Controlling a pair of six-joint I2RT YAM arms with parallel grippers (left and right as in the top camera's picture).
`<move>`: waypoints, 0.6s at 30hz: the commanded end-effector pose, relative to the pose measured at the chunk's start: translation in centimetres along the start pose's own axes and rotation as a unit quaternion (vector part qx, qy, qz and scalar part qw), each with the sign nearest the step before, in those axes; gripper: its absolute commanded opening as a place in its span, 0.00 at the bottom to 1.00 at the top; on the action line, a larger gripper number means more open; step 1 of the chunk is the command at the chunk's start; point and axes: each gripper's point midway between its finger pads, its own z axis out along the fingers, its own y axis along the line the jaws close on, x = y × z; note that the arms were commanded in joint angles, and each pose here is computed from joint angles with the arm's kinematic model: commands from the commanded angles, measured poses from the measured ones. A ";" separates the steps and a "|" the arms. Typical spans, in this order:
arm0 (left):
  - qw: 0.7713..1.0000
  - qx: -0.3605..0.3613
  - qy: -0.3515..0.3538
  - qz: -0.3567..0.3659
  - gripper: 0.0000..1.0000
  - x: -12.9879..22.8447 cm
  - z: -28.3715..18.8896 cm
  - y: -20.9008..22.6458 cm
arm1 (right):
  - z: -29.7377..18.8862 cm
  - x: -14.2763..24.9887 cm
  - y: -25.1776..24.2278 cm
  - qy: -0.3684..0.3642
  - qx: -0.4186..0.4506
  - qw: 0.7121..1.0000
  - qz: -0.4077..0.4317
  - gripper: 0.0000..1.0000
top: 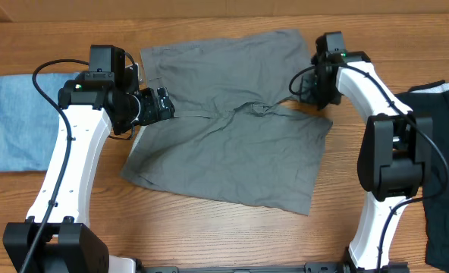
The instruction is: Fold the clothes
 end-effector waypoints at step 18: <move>1.000 -0.003 0.002 0.001 1.00 0.1 0.2 0.1 | -7.1 -5.0 2.4 -0.095 -0.092 0.991 0.003 0.04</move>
